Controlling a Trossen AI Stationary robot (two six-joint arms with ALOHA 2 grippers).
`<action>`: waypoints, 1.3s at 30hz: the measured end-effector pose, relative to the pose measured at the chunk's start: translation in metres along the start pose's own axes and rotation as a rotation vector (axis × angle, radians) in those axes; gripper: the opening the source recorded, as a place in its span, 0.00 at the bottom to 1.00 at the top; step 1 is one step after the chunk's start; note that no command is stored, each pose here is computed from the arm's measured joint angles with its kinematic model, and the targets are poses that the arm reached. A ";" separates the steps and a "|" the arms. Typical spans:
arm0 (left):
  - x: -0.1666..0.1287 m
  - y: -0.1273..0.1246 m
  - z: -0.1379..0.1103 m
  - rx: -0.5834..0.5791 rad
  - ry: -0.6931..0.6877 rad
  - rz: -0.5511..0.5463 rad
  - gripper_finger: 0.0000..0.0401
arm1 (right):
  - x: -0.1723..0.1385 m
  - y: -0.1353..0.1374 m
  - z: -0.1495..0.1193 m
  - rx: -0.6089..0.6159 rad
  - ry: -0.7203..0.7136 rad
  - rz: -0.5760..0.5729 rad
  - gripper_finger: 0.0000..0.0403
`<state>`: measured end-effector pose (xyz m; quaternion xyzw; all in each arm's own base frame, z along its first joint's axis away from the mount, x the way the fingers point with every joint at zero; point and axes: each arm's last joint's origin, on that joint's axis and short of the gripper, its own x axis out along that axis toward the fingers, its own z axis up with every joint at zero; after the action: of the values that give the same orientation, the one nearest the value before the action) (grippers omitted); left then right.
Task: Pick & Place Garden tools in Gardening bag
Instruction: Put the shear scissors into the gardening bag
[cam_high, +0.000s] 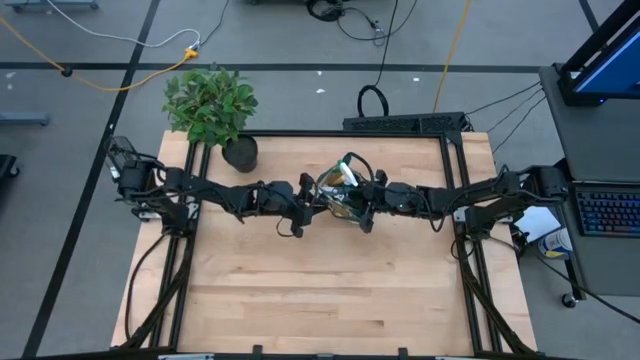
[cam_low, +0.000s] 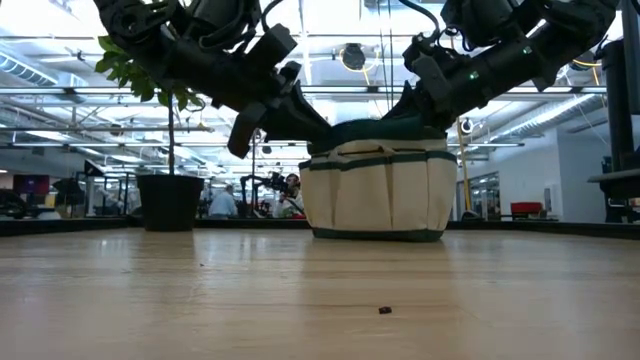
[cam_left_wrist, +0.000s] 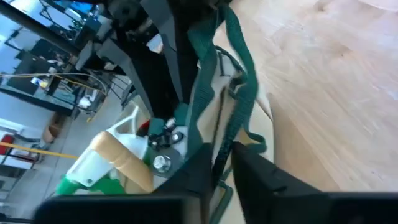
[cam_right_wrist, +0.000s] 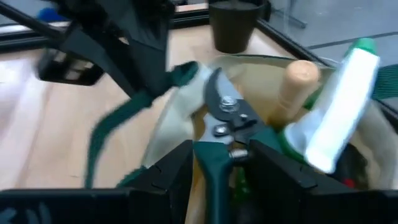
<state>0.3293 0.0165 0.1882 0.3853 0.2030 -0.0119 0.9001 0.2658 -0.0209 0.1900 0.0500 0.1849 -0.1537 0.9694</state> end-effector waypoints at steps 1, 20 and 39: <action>0.000 0.000 0.000 0.001 -0.003 0.003 0.12 | 0.000 -0.001 -0.001 -0.004 0.006 -0.020 0.36; -0.037 0.012 0.047 0.066 -0.116 0.184 0.03 | -0.001 0.000 -0.011 0.056 0.145 0.105 0.36; -0.044 -0.010 0.048 0.004 0.086 0.175 0.03 | -0.037 -0.004 0.021 -0.039 -0.034 0.091 0.36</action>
<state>0.3047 -0.0297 0.2275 0.4034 0.2069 0.0831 0.8874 0.2395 -0.0178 0.2232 0.0370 0.1687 -0.1064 0.9792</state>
